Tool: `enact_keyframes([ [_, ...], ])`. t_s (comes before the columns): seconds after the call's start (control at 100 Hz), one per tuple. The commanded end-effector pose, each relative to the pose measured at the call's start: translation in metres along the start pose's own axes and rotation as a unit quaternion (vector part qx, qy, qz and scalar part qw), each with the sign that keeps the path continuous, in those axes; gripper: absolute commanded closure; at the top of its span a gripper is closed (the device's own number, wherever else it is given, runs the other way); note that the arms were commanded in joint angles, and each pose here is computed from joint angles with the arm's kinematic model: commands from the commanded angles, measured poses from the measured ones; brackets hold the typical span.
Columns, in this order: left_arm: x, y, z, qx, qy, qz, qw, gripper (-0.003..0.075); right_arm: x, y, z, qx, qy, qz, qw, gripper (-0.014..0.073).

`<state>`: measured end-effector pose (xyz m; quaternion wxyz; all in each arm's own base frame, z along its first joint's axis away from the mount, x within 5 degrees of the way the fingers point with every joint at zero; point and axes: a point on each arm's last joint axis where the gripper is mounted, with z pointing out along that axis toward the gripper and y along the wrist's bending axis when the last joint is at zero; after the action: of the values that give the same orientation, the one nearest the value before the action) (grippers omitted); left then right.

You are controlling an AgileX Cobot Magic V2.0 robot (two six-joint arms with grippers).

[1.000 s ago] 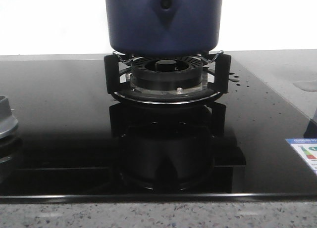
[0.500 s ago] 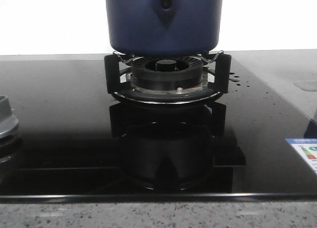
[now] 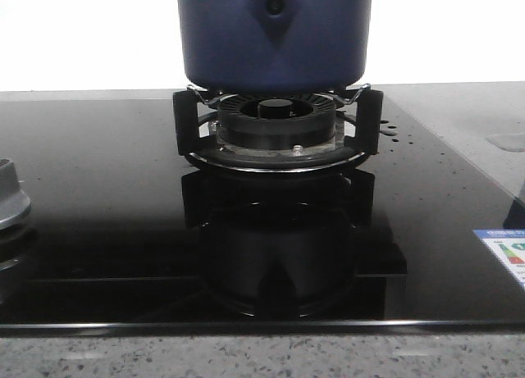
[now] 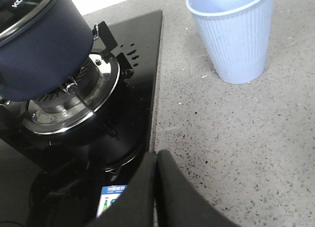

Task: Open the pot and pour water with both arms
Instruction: 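Lift the glass lid off the blue saucepan with the left gripper, then move the right gripper to the light blue cup and grasp it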

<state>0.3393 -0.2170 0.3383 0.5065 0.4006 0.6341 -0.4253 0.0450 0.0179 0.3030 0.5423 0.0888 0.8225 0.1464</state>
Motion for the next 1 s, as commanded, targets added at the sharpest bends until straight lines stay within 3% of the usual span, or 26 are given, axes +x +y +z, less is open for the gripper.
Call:
enact_keyframes([
  [0.0, -0.032, -0.017, -0.008, 0.026, -0.060, 0.004, 0.998, 0.0475, -0.015, 0.004, -0.002, -0.008, -0.038, 0.001, 0.999, 0.0660],
  [0.22, -0.057, -0.026, -0.030, 0.012, -0.096, 0.020, 0.995, 0.0478, -0.024, 0.003, -0.003, -0.002, -0.091, -0.005, 0.996, 0.0658],
  [0.33, -0.076, -0.035, -0.051, 0.001, -0.117, 0.040, 0.992, 0.0478, -0.030, 0.003, -0.005, 0.009, -0.120, -0.058, 0.991, 0.0637],
  [0.45, -0.098, -0.049, -0.079, -0.016, -0.139, 0.065, 0.988, 0.0478, -0.035, 0.002, -0.007, 0.024, -0.143, -0.118, 0.982, 0.0491],
  [0.57, -0.116, -0.062, -0.107, -0.036, -0.153, 0.075, 0.985, 0.0478, -0.039, -0.003, -0.008, 0.062, -0.161, -0.167, 0.971, 0.0235],
  [0.69, -0.129, -0.077, -0.130, -0.054, -0.161, 0.094, 0.981, 0.0478, -0.042, -0.009, 0.001, 0.095, -0.141, -0.206, 0.964, 0.0053],
  [0.77, -0.136, -0.088, -0.140, -0.058, -0.171, 0.106, 0.978, 0.0478, -0.043, -0.013, 0.013, 0.099, -0.136, -0.206, 0.964, 0.0004],
  [0.99, -0.144, -0.107, -0.151, -0.060, -0.177, 0.134, 0.973, 0.0478, -0.044, -0.027, 0.054, 0.112, -0.162, -0.206, 0.959, 0.0004],
])
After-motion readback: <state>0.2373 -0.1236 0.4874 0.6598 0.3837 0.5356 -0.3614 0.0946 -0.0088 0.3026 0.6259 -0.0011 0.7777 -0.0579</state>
